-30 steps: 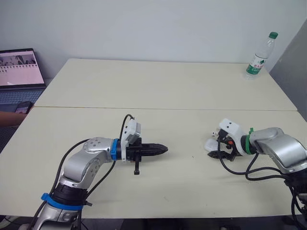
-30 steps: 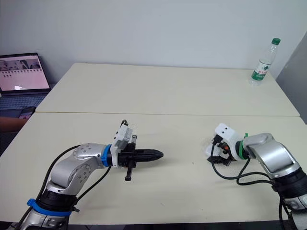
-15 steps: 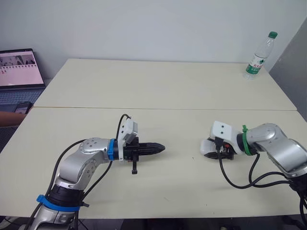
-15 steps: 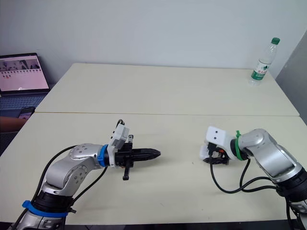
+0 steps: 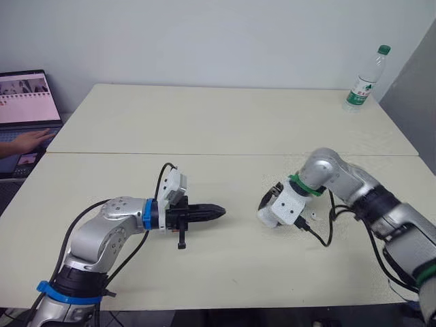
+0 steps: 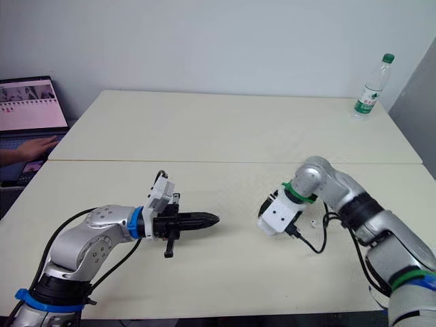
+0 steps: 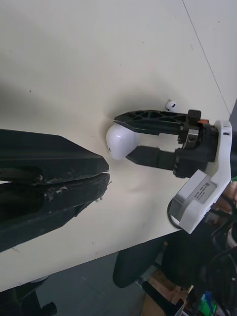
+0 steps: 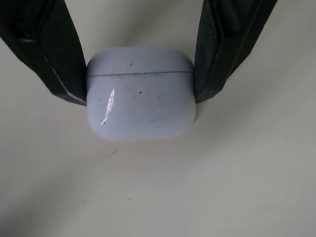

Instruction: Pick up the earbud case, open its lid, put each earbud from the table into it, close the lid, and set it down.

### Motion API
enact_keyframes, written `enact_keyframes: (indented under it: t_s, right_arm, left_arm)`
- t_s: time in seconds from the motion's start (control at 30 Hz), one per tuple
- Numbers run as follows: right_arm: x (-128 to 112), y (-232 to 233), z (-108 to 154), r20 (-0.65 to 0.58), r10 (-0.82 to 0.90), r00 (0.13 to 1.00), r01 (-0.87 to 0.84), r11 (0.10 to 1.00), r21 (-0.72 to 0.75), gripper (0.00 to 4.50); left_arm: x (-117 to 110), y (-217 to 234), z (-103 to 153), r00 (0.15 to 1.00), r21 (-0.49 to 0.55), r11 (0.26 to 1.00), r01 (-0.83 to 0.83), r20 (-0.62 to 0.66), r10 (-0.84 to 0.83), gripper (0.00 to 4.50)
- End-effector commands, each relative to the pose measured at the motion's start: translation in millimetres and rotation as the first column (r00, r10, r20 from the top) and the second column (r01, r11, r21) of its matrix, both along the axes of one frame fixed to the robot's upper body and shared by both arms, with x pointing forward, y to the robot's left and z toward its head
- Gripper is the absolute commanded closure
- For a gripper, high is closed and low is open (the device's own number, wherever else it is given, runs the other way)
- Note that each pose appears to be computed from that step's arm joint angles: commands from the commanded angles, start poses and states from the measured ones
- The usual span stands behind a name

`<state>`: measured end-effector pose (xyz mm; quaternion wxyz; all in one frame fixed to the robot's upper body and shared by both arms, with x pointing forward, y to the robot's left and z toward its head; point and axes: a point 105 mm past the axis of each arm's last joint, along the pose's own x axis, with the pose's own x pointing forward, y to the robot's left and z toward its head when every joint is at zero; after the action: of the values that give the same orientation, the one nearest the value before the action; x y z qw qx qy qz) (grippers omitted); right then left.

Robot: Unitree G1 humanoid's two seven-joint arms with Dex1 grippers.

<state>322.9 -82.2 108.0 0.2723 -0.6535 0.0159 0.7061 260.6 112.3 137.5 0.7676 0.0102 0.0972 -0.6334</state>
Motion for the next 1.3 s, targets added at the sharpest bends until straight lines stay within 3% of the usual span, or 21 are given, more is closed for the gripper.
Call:
enact_keyframes:
  t_s: [0.03, 0.07, 0.17, 0.4, 0.63, 0.77, 0.93, 1.13, 1.23, 1.3]
  right_arm:
    - [3, -3, -12, 0.017, 0.095, 0.995, -0.092, 0.991, -0.100, 1.78]
    - [3, -1, -12, 0.016, 0.107, 0.994, -0.105, 0.989, -0.103, 1.07]
    - [9, 4, -8, 0.020, 0.057, 0.998, -0.056, 0.996, -0.073, 0.07]
    - [9, -1, 17, -0.092, -0.213, 0.973, 0.224, 0.967, 0.123, 0.03]
    - [13, -42, 27, -0.158, -0.532, 0.832, 0.553, 0.820, 0.148, 0.03]
    - [5, -52, 31, -0.315, -0.657, 0.685, 0.723, 0.667, 0.180, 0.03]
    - [3, -67, 36, -0.480, -0.745, 0.463, 0.887, 0.393, 0.244, 0.03]
    - [-9, -79, 33, -0.597, -0.736, 0.319, 0.938, 0.156, 0.309, 0.03]
    - [-22, -84, 24, -0.617, -0.739, 0.270, 0.950, 0.098, 0.297, 0.00]
    - [-26, -90, 18, -0.599, -0.760, 0.251, 0.948, 0.068, 0.310, 0.00]
  left_arm:
    - [-6, -3, 9, 0.999, -0.012, 1.000, 0.015, 0.037, -0.015, 4.50]
    - [-7, -3, 9, 0.999, -0.011, 1.000, 0.014, 0.035, -0.014, 4.50]
    - [-8, -4, 7, 1.000, -0.008, 1.000, 0.009, 0.027, -0.009, 4.50]
    - [-11, -4, -1, 1.000, 0.016, 0.999, 0.027, 0.000, -0.027, 4.50]
    - [-10, -5, -3, 0.999, 0.018, 0.999, 0.042, -0.004, -0.042, 4.50]
    - [-8, -5, -3, 0.999, 0.017, 0.999, 0.039, 0.002, -0.039, 4.50]
    - [-1, -10, -11, 0.999, 0.049, 0.998, -0.044, 0.009, 0.043, 4.50]
    - [-6, -37, -18, 0.995, -0.009, 0.996, -0.090, -0.045, 0.090, 4.50]
    - [-2, -41, -18, 0.992, -0.015, 0.993, -0.113, -0.050, 0.112, 3.96]
    - [0, -41, -19, 0.992, -0.004, 0.993, -0.121, -0.045, 0.120, 3.31]
